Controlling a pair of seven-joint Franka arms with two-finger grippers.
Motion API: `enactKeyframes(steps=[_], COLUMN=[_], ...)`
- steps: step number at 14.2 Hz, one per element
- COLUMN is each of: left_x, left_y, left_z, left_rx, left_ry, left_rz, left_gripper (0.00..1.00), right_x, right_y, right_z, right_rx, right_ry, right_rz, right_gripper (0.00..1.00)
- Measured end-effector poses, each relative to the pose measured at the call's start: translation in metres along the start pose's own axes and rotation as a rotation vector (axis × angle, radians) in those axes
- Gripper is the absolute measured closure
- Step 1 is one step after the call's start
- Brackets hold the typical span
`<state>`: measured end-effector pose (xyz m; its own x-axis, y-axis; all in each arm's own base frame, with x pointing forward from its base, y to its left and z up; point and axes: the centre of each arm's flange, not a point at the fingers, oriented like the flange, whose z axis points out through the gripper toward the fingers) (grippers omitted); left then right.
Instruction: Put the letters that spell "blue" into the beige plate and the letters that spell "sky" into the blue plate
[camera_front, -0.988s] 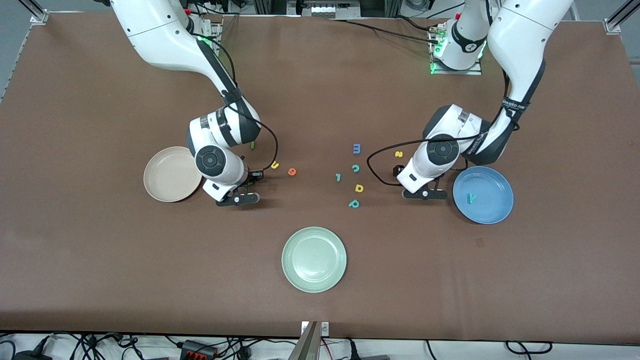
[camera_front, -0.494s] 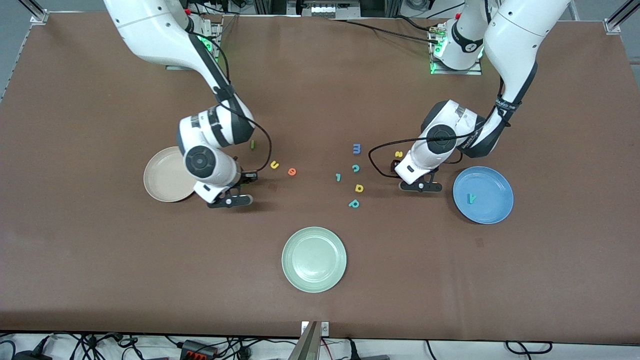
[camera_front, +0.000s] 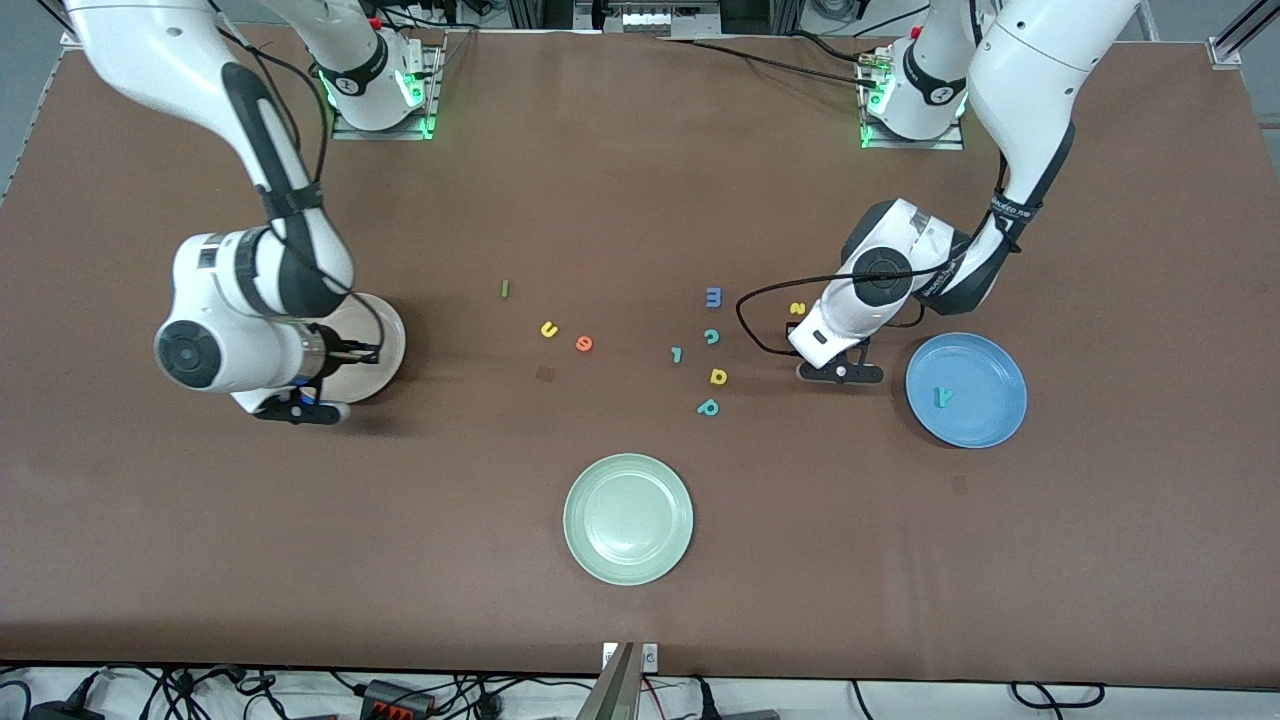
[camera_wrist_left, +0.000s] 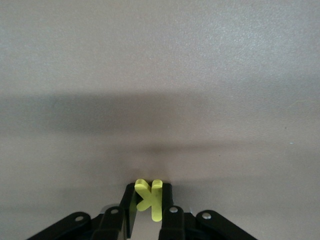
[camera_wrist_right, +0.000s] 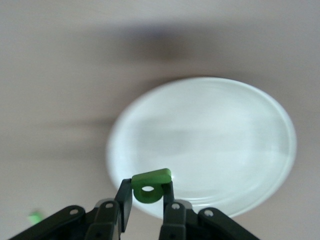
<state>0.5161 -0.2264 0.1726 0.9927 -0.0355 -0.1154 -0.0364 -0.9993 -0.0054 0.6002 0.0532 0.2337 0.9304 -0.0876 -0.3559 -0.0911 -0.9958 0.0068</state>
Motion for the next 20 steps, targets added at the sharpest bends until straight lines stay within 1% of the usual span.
enactKeyframes(steps=[1,3,4,5,7,8,10,11,12,13,15,16,17,20], left_x=[0.001,0.009,0.014,0.021,0.033,0.039,0.048,0.051,0.053,0.053,0.052,0.051,0.050,0.049], left_y=[-0.001,-0.007,-0.014,-0.025,-0.055,-0.075,-0.123,-0.147,-0.169,-0.187,-0.213,-0.218,-0.218,-0.210], left_z=[-0.002,-0.020,-0.037,-0.058,-0.095,-0.105,-0.107,-0.103,-0.096,-0.085,-0.053,-0.040,-0.033,-0.035], left_rx=[-0.001,0.003,0.021,0.051,0.098,0.103,0.094,0.086,0.077,0.070,0.065,0.055,0.049,0.049], left_ry=[0.004,0.031,0.034,0.019,-0.022,-0.033,-0.049,-0.060,-0.076,-0.092,-0.099,-0.103,-0.107,-0.115], left_rz=[-0.002,-0.014,-0.019,-0.020,0.010,0.027,0.057,0.064,0.065,0.065,0.061,0.062,0.066,0.080], left_gripper=[0.76,0.76,0.76,0.76,0.76,0.76,0.76,0.76,0.76,0.76,0.76,0.76,0.71,0.45], right_x=[0.001,0.001,0.001,-0.001,-0.003,-0.005,-0.014,-0.021,-0.029,-0.038,-0.056,-0.065,-0.074,-0.101], right_y=[0.009,0.014,0.015,0.016,0.016,0.014,-0.003,-0.017,-0.036,-0.059,-0.111,-0.133,-0.154,-0.201], right_z=[0.014,0.038,0.048,0.057,0.058,0.049,0.016,0.001,-0.009,-0.014,-0.006,0.001,0.010,0.047], right_rx=[-0.009,-0.020,-0.024,-0.028,-0.028,-0.027,-0.028,-0.030,-0.035,-0.043,-0.062,-0.058,-0.044,-0.026], right_ry=[-0.009,-0.001,0.009,0.014,0.015,0.016,0.019,0.029,0.041,0.052,0.057,0.062,0.071,0.136], right_rz=[0.009,0.011,0.009,0.011,0.022,0.030,0.035,0.035,0.037,0.042,0.046,0.047,0.045,0.079], right_gripper=[0.71,0.70,0.68,0.68,0.53,0.42,0.24,0.13,0.04,0.00,0.00,0.00,0.00,0.00])
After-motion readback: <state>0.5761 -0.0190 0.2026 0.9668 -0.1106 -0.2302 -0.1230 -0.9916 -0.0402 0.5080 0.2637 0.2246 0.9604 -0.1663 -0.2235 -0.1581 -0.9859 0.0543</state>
